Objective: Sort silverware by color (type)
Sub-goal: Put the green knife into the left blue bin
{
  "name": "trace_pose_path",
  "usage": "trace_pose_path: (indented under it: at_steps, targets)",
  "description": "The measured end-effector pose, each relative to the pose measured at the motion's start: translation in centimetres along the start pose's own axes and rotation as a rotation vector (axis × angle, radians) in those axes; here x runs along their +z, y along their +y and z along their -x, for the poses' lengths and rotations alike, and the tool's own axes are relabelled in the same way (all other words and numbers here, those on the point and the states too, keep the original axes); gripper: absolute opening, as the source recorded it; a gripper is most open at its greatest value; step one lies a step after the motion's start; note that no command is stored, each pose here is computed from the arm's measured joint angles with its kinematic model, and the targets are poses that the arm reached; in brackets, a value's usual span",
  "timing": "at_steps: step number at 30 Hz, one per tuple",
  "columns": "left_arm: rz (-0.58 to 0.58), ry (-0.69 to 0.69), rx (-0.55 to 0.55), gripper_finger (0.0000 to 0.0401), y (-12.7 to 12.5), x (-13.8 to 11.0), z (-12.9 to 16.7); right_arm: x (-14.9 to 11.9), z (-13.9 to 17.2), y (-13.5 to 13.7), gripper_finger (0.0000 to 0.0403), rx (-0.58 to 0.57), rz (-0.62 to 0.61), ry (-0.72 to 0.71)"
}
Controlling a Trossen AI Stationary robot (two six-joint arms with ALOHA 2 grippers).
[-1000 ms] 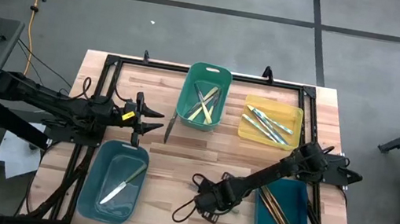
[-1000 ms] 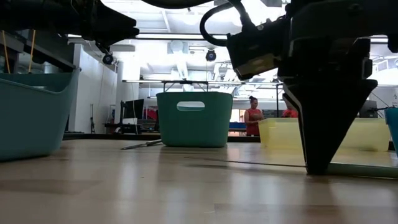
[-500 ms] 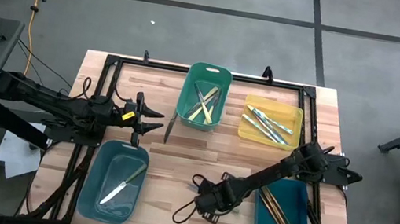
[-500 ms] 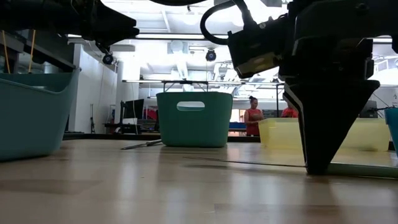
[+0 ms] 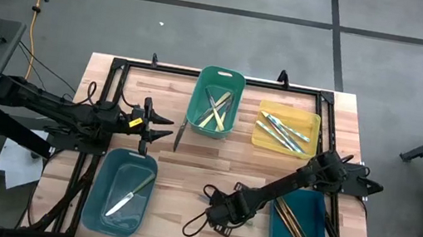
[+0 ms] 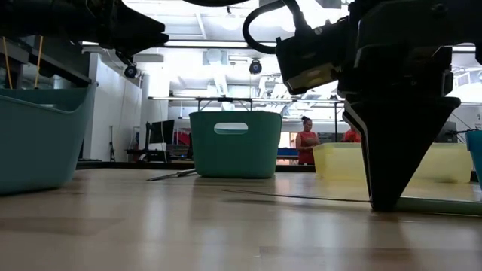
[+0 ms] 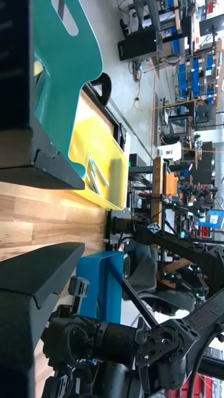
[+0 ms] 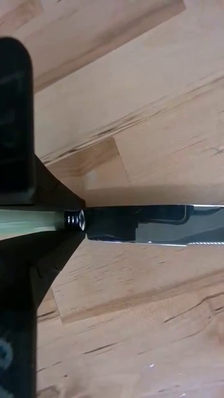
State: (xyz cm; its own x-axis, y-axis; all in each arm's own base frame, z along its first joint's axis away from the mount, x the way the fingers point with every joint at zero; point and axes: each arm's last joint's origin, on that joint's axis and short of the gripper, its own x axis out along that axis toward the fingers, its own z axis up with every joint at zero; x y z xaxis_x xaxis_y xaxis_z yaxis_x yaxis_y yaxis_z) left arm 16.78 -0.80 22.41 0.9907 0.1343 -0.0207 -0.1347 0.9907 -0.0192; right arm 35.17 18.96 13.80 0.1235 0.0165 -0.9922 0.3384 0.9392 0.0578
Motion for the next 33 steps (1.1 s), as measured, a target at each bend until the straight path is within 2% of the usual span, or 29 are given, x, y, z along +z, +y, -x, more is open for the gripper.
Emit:
trace_pose_path:
  at_steps: [14,19,33]
  targets:
    - [0.000,0.000,0.000,0.0140,0.0,0.0,0.0,0.1,0.0,-0.1,0.0030,-0.005,-0.032,-0.005]
    - [0.000,0.000,0.000,0.0140,0.0,0.0,0.0,0.1,0.2,-0.1,0.0030,0.001,-0.008,-0.001]
    - [0.000,0.000,0.000,0.0140,0.0,0.0,0.0,0.5,3.1,-1.1,0.0034,-0.003,-0.007,-0.048]
